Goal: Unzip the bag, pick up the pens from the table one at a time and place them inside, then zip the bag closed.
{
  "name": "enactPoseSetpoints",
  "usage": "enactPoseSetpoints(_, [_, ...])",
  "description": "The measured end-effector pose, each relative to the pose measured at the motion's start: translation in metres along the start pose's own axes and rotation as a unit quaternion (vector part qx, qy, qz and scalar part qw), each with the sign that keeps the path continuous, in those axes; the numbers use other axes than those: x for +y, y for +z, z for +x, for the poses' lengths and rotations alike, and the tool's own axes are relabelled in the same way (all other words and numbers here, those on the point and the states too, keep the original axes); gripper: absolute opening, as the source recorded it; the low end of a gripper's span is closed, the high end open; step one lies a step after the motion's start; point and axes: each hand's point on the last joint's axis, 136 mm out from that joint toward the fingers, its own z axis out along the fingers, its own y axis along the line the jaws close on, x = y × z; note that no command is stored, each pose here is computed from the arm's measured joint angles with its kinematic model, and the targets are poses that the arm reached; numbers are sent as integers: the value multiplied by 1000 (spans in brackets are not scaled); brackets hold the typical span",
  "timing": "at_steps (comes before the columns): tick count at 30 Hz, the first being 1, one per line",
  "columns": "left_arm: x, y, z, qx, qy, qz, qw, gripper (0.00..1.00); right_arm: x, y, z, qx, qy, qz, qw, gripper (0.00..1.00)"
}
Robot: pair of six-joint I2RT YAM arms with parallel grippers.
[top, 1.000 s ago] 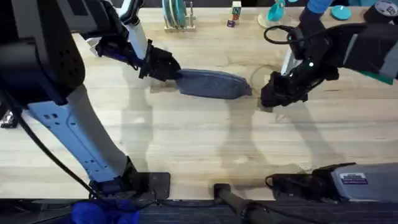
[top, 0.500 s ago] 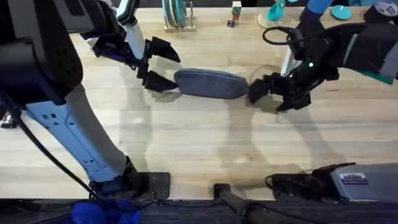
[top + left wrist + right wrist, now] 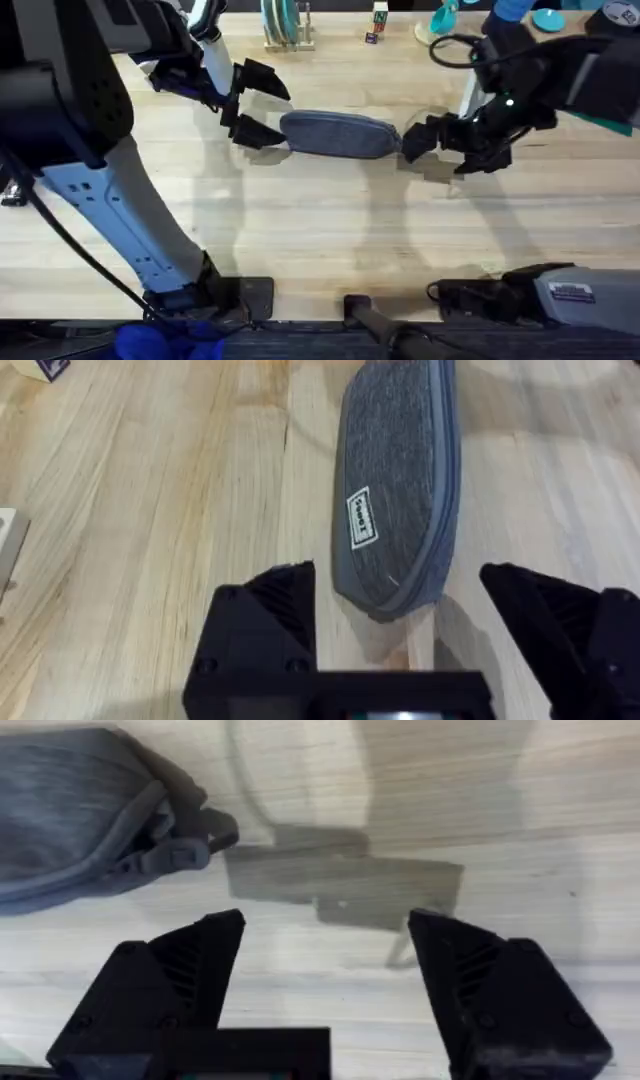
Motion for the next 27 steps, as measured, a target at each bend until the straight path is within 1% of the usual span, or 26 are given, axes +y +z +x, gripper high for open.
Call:
enactPoseSetpoints(3, [-1,-1,0,-1,-4,0,1000,995,0,-14,-2,-25,-3,-1,1000,996])
enactPoseSetpoints(6, [-5,-5,-2,-4,-24,5,1000,995,-2,-28,-1,-45,-5,-2,999,996])
enactPoseSetpoints(10, [-5,-19,-16,-9,-50,8,999,995,-5,-44,4,-64,-16,1,998,996])
enactPoseSetpoints(14, [3,-37,-33,-11,-54,-1,999,997,-5,-56,8,-79,-40,-2,996,996])
enactPoseSetpoints(17, [13,-47,-43,-8,-50,-15,999,997,-3,-67,5,-99,-57,-8,993,996])
enactPoseSetpoints(20, [24,-56,-55,-4,-64,-31,997,997,0,-80,1,-123,-71,-14,990,996])
enactPoseSetpoints(25, [42,-73,-74,14,-120,-60,991,997,3,-95,-1,-152,-85,-22,984,996])
enactPoseSetpoints(27, [48,-80,-78,31,-155,-73,985,997,3,-99,-1,-159,-93,-23,983,996])
